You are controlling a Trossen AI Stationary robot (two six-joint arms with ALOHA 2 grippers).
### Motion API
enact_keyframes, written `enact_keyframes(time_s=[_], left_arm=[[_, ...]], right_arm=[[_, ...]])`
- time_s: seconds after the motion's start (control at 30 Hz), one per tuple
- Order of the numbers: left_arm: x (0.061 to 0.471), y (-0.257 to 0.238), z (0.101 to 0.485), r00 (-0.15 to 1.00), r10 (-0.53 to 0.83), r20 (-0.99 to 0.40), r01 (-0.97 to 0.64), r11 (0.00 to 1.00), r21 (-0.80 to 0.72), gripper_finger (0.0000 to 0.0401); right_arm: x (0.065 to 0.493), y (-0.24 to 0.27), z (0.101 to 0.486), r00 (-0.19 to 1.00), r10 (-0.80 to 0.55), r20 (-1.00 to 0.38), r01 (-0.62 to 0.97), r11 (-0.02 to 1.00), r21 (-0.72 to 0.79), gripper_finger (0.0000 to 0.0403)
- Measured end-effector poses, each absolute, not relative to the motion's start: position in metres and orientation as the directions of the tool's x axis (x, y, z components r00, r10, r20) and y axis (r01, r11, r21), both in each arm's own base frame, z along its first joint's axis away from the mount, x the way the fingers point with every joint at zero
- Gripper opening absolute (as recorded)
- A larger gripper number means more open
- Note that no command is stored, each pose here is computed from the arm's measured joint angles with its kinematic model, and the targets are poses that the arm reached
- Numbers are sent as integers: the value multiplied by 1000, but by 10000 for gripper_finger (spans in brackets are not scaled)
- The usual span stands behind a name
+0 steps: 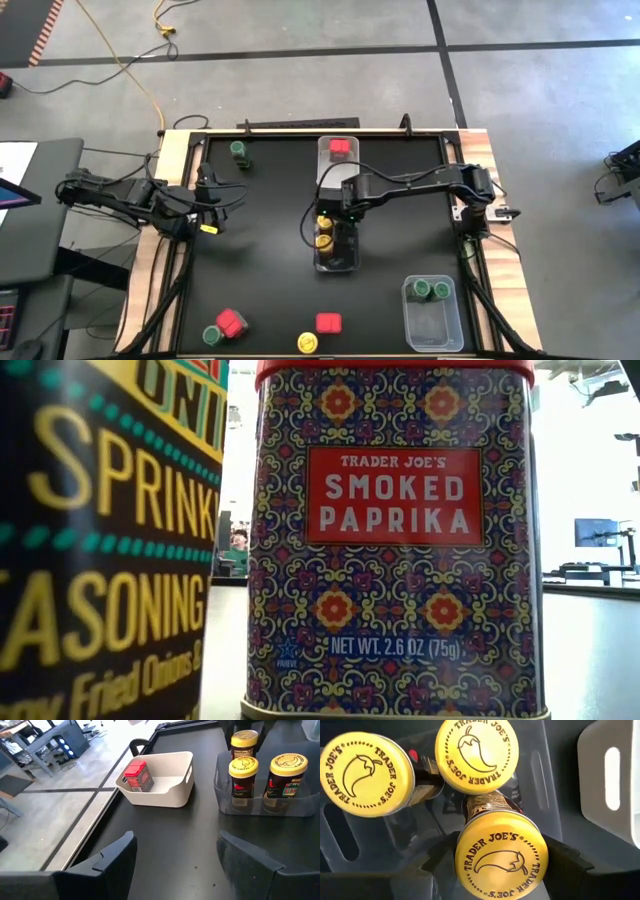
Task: Sort spices by type
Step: Put the top yellow seasoning bottle into the black bin
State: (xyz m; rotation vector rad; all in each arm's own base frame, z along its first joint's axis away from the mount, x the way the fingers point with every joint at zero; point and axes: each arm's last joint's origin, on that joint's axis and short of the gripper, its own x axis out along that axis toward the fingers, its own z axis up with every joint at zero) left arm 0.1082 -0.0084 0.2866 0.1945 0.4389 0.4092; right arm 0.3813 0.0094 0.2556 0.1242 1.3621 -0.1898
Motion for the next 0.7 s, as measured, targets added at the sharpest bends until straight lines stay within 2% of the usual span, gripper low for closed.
enact_keyframes(time_s=[0.37,0.7], left_arm=[[108,-8,287,826,424,-372,-338,900,275,261],[108,-8,287,826,424,-372,-336,900,279,261]], right_arm=[[388,10,234,119,-52,-991,209,978,-26,253],[389,9,234,131,-72,-989,215,976,-42,253]])
